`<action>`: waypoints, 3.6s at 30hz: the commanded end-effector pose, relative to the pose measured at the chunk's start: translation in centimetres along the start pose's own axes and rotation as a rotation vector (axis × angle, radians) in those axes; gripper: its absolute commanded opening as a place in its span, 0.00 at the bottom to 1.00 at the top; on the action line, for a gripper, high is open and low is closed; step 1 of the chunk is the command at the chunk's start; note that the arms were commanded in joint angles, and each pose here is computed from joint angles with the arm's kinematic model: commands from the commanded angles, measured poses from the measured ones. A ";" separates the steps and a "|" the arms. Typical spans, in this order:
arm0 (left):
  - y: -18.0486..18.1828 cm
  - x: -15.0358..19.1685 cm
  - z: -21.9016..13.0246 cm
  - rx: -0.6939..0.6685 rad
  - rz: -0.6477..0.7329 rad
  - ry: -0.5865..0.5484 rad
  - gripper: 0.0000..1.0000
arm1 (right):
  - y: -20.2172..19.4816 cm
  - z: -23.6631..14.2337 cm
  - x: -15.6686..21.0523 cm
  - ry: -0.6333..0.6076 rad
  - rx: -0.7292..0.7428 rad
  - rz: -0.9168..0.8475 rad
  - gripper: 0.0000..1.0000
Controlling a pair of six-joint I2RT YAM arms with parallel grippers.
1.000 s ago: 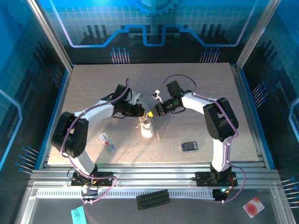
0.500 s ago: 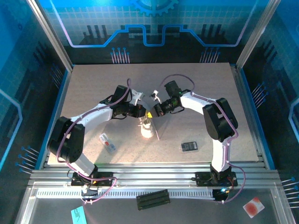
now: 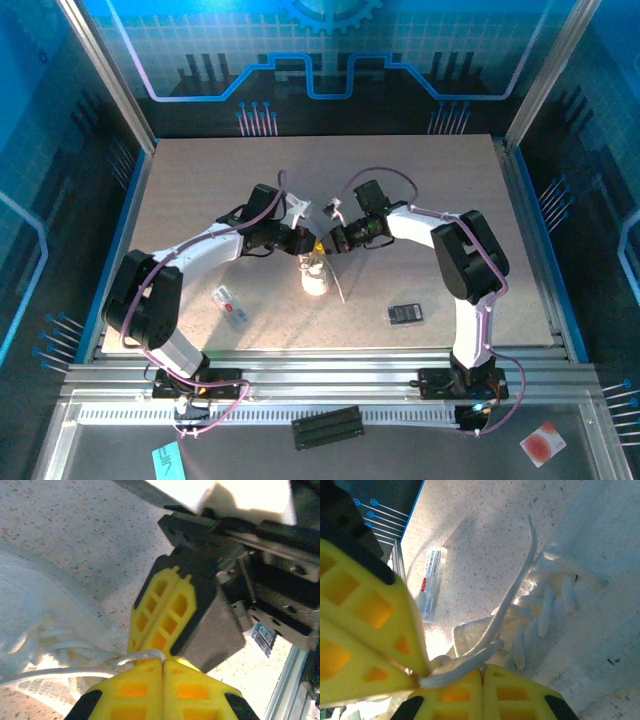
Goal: Tie the shoes
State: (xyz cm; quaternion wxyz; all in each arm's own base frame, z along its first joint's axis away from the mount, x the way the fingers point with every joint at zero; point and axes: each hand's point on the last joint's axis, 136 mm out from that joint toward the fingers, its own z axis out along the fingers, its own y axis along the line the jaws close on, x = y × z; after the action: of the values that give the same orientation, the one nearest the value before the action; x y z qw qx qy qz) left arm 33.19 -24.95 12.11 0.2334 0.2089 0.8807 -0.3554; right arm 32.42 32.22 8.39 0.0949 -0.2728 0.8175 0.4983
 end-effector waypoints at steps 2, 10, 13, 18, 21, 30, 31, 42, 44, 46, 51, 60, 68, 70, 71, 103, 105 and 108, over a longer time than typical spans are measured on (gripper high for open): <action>-0.8 1.4 0.8 0.059 0.002 0.054 0.02 | -0.8 1.1 0.0 -0.054 -0.007 -0.001 0.00; -0.6 1.3 0.7 0.043 -0.003 0.070 0.27 | -0.9 1.2 -0.5 -0.108 -0.012 -0.021 0.00; -0.5 0.8 0.4 0.043 -0.015 0.062 0.32 | -0.7 1.2 -0.6 -0.107 -0.016 -0.032 0.00; -0.3 -0.5 -0.5 0.054 -0.054 0.011 0.38 | -0.8 1.3 -0.2 -0.092 -0.017 -0.038 0.00; 0.0 -1.2 -1.4 0.055 -0.076 -0.022 0.40 | -1.0 1.4 0.0 -0.081 -0.015 -0.033 0.00; 1.9 -1.8 -3.9 0.052 -0.187 -0.121 0.44 | -1.2 1.5 0.1 -0.071 -0.012 -0.032 0.00; 2.5 -1.7 -4.2 0.044 -0.216 -0.134 0.43 | -1.2 1.6 0.2 -0.069 -0.012 -0.033 0.00; 3.4 1.0 -1.0 0.185 -0.467 0.019 0.15 | -0.6 1.4 0.1 -0.063 -0.013 -0.054 0.00; 3.0 1.2 -0.5 0.198 -0.464 0.036 0.13 | -0.4 1.4 0.1 -0.063 -0.013 -0.062 0.00; 2.6 1.3 -0.2 0.215 -0.464 0.044 0.13 | -0.2 1.3 0.0 -0.064 -0.011 -0.067 0.00; 2.4 1.4 -0.1 0.226 -0.463 0.038 0.13 | 0.1 1.4 0.1 -0.057 -0.013 -0.080 0.00; 2.3 0.9 -0.4 0.216 -0.440 0.020 0.17 | 0.9 1.3 -0.3 -0.058 0.001 -0.117 0.00; 2.6 0.8 -0.2 0.207 -0.434 0.023 0.20 | 1.4 1.0 -0.8 -0.073 0.013 -0.144 0.00; 2.8 0.8 -0.2 0.196 -0.433 0.018 0.23 | 1.5 1.0 -0.9 -0.077 0.009 -0.148 0.00; 2.9 0.8 -0.2 0.194 -0.432 0.016 0.23 | 1.5 0.9 -1.0 -0.080 0.007 -0.150 0.00; 2.7 0.5 0.1 0.229 -0.418 0.003 0.05 | 3.0 0.9 -1.4 -0.140 -0.050 -0.212 0.02; 2.8 0.4 -0.1 0.217 -0.408 -0.003 0.00 | 2.9 0.8 -1.4 -0.143 -0.043 -0.215 0.04; 3.0 0.2 -0.5 0.206 -0.400 -0.014 0.00 | 2.9 0.7 -1.2 -0.142 -0.033 -0.217 0.10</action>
State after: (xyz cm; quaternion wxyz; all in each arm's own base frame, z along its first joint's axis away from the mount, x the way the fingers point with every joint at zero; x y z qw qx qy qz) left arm 34.05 -22.83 9.79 0.1196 0.0349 0.8652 -0.4857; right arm 32.70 33.48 8.55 0.1831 -0.2992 0.7911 0.5012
